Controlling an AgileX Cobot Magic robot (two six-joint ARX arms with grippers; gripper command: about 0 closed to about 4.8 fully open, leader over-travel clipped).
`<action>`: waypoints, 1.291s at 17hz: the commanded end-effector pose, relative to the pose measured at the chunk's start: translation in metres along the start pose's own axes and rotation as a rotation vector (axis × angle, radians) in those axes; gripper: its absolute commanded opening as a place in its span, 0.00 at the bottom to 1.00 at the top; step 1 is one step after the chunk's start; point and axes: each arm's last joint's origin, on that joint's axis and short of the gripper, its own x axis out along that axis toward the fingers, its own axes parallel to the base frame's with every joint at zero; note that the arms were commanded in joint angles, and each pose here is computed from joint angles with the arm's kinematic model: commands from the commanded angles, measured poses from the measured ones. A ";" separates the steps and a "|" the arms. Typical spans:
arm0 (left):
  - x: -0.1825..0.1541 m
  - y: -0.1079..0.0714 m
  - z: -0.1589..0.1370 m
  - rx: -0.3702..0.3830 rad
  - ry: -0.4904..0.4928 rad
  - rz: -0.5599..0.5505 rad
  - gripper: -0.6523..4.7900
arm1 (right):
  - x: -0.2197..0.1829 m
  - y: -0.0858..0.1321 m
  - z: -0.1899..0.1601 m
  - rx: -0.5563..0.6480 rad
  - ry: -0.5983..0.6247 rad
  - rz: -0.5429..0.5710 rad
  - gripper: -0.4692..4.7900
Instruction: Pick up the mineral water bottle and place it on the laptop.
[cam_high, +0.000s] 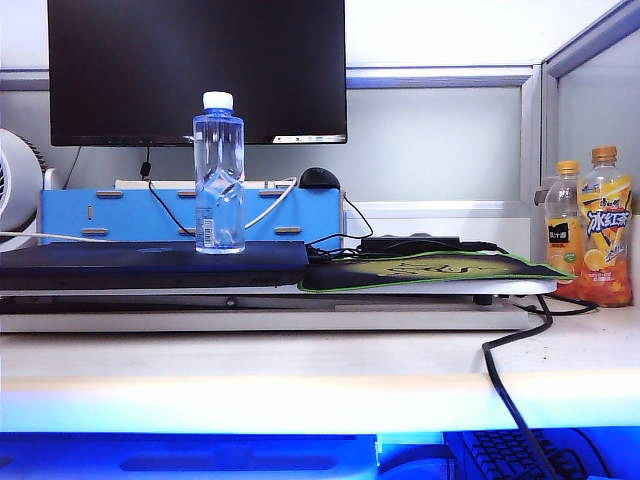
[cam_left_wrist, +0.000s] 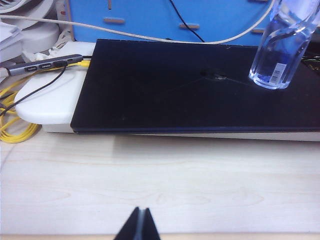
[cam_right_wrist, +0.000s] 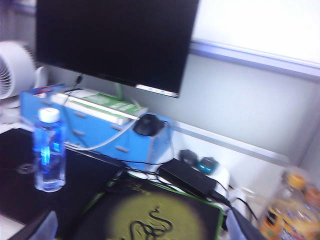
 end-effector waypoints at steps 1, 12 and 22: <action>0.000 0.000 0.001 0.001 -0.011 -0.003 0.12 | -0.007 -0.002 -0.015 0.007 -0.017 -0.039 1.00; 0.000 0.000 0.001 0.001 -0.011 -0.003 0.12 | -0.020 0.004 -0.115 0.116 0.047 -0.137 1.00; 0.000 0.000 0.001 0.001 -0.011 -0.003 0.12 | -0.024 -0.007 -0.144 0.198 0.062 -0.266 1.00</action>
